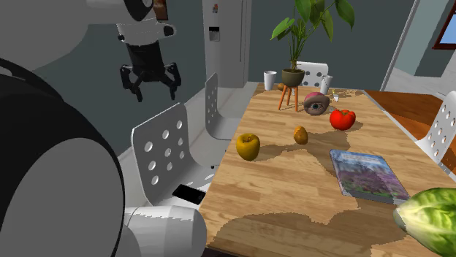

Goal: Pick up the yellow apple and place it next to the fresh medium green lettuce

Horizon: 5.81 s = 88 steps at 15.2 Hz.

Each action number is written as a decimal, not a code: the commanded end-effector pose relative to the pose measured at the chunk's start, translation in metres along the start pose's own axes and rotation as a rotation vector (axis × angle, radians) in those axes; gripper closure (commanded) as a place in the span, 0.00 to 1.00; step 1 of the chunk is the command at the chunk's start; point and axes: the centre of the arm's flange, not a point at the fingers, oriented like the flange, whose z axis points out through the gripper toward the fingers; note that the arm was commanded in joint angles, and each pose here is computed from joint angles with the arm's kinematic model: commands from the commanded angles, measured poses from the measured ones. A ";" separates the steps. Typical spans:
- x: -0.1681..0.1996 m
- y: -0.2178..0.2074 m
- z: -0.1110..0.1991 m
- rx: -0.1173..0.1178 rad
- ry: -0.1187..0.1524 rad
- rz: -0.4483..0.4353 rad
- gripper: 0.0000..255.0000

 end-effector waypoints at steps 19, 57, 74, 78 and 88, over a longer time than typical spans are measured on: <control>0.069 0.165 0.141 -0.087 -0.009 -0.009 0.00; 0.117 0.293 0.270 -0.148 -0.015 -0.016 1.00; 0.132 0.295 0.182 -0.148 -0.015 -0.016 1.00; 0.135 0.295 0.161 -0.148 -0.015 -0.016 1.00; 0.144 0.296 0.109 -0.148 -0.015 -0.016 1.00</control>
